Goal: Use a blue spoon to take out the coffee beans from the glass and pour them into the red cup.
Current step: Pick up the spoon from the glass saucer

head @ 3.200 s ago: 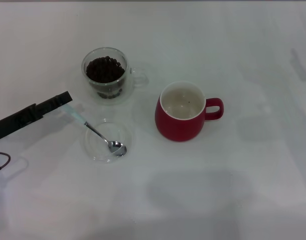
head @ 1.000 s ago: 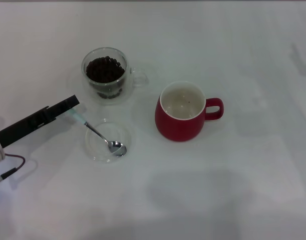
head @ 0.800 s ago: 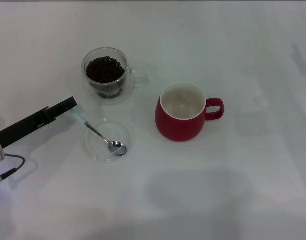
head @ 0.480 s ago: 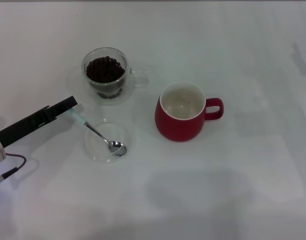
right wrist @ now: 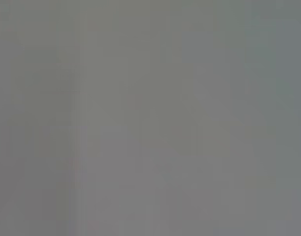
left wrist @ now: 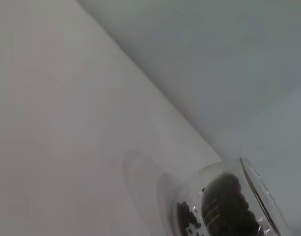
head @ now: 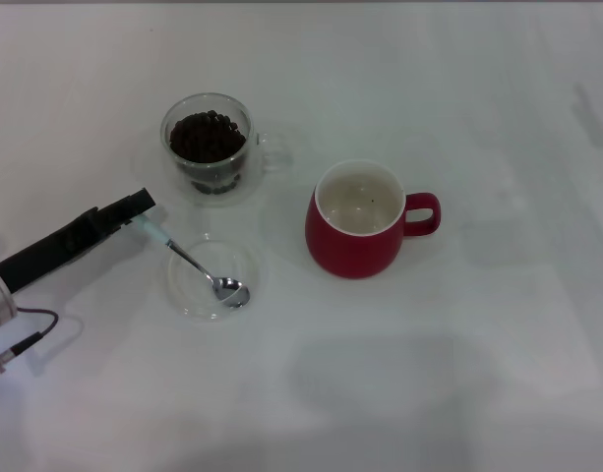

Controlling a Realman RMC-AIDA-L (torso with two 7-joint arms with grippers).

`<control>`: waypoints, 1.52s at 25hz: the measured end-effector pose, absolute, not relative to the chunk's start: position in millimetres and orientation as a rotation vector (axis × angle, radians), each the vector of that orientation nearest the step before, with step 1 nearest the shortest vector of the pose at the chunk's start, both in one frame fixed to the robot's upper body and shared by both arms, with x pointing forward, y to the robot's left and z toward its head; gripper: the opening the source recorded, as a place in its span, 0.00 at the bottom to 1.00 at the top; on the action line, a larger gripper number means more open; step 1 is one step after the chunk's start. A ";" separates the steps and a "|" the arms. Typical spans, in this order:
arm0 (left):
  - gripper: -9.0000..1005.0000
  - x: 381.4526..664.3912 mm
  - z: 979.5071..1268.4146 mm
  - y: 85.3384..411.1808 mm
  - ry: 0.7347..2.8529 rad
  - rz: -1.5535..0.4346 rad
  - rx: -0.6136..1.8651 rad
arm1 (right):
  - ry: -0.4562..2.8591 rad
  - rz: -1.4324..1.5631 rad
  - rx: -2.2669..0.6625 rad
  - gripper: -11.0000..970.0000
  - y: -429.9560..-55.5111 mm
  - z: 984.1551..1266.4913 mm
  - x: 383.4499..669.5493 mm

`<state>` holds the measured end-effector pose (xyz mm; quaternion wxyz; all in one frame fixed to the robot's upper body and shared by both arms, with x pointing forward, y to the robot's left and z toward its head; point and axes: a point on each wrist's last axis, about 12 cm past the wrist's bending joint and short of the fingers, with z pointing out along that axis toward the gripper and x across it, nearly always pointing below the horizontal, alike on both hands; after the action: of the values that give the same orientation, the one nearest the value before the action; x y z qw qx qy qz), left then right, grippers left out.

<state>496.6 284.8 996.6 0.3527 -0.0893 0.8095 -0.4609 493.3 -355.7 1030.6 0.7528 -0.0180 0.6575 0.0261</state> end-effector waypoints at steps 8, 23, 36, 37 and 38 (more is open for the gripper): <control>0.37 492.1 993.6 282.9 2.091 -1.226 -0.302 | 1.434 0.053 -0.039 0.89 -357.3 1030.5 491.3; 0.27 485.7 989.8 280.1 2.082 -1.262 -0.373 | 1.436 0.047 -0.040 0.89 -359.3 1029.9 489.4; 0.15 484.4 992.7 286.0 2.041 -1.263 -0.387 | 1.437 0.045 -0.039 0.89 -359.8 1029.7 489.0; 0.15 484.6 993.5 286.1 2.038 -1.267 -0.382 | 1.436 0.046 -0.039 0.89 -359.7 1029.8 489.2; 0.15 484.8 994.1 286.3 2.034 -1.270 -0.379 | 1.436 0.046 -0.039 0.89 -359.6 1029.9 489.3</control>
<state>484.8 286.3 994.1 0.3493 -0.1461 0.7851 -0.4901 489.3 -359.6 1029.9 0.7528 -0.0178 0.6576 0.0211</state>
